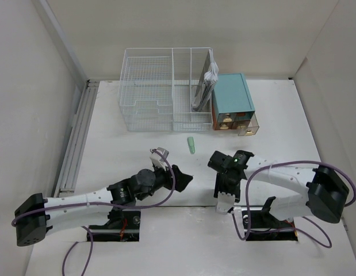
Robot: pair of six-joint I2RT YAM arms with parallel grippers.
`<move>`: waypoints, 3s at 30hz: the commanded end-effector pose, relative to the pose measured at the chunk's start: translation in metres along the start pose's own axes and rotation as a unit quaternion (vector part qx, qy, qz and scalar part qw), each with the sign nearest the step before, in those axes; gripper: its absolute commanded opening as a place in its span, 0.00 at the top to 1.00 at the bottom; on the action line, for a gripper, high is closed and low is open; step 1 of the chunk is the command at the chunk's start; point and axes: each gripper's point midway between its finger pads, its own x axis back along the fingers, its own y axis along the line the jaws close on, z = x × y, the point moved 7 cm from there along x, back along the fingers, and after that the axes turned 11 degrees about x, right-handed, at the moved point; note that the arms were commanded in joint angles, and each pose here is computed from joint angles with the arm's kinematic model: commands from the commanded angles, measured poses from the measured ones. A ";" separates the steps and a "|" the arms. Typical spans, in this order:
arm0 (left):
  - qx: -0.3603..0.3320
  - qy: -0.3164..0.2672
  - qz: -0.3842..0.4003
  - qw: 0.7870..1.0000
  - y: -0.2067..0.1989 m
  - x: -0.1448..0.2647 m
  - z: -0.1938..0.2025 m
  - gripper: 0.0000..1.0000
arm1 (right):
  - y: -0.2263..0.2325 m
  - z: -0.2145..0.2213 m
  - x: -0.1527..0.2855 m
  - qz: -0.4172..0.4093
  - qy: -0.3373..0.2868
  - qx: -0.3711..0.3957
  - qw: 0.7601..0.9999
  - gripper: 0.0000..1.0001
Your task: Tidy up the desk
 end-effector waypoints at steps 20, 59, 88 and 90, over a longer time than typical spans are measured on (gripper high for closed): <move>0.008 -0.008 0.024 1.000 -0.001 0.012 -0.002 0.17 | -0.017 0.017 -0.026 -0.006 0.069 0.021 0.997 0.85; -0.006 0.005 -0.006 1.000 -0.027 -0.017 -0.015 0.18 | 0.017 0.112 0.254 0.449 -0.010 -0.487 0.749 0.97; -0.001 0.020 -0.016 1.000 -0.027 -0.020 -0.011 0.18 | 0.063 0.172 0.186 0.458 -0.104 -0.393 0.791 1.00; -0.001 0.020 -0.016 1.000 -0.027 -0.020 -0.011 0.18 | 0.064 0.179 0.188 0.465 -0.100 -0.365 0.801 1.00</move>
